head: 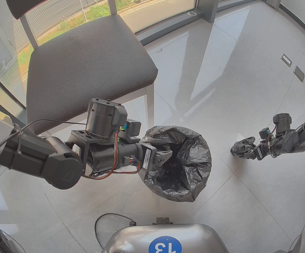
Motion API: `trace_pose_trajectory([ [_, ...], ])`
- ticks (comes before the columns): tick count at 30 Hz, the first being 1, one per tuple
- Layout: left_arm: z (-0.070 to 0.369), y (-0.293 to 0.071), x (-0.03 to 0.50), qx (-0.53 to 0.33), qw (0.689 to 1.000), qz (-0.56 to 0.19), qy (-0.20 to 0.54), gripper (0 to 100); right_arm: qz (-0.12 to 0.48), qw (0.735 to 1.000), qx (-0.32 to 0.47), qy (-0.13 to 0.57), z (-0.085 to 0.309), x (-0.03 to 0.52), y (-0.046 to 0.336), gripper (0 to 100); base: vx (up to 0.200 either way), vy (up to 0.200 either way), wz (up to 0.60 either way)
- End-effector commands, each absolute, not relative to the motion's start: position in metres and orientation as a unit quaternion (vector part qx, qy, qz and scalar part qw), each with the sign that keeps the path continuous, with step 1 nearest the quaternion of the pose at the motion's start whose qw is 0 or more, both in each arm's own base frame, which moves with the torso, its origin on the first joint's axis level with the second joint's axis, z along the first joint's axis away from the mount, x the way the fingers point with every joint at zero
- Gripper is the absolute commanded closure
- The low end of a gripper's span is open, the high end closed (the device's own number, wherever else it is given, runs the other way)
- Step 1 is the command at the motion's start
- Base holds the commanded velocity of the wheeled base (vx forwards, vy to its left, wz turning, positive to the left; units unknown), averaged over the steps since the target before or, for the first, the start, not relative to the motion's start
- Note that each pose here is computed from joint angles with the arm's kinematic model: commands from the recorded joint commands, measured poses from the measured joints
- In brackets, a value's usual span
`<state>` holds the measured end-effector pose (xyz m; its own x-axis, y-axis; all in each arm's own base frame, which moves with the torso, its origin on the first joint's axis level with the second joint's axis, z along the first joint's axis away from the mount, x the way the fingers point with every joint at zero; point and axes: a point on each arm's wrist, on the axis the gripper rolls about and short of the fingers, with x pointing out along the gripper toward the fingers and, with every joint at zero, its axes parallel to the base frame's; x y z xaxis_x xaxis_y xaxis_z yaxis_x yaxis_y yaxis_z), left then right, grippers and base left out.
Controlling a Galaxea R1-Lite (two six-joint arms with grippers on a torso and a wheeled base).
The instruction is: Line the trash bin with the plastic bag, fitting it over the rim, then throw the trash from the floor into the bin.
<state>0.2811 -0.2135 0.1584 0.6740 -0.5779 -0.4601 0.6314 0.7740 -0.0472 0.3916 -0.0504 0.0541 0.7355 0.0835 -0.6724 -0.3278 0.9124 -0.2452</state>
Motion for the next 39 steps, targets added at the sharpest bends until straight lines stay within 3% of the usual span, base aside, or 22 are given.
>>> trace_pose_trajectory([
  [1,0.158,-0.214,0.282,0.055,0.913,-0.331,0.231,0,0.118,0.911,-0.176,0.354,0.026,0.417,-0.051,0,0.0,0.0,0.0],
  [10,0.159,-0.213,0.281,0.051,0.914,-0.329,0.232,0,0.111,0.919,-0.181,0.332,0.008,0.455,-0.058,0,0.0,0.0,0.0],
  [19,0.159,-0.214,0.281,0.051,0.914,-0.329,0.232,0,0.118,0.912,-0.178,0.351,-0.001,0.448,-0.057,0,0.0,0.0,0.0],
  [20,0.159,-0.214,0.281,0.051,0.914,-0.329,0.232,0,0.119,0.912,-0.181,0.349,0.003,0.446,-0.056,100,0.0,0.0,0.0],
  [39,0.156,-0.212,0.275,0.054,0.911,-0.332,0.239,0,0.121,0.91,-0.188,0.349,0.022,0.427,-0.056,100,0.0,0.0,0.0],
])
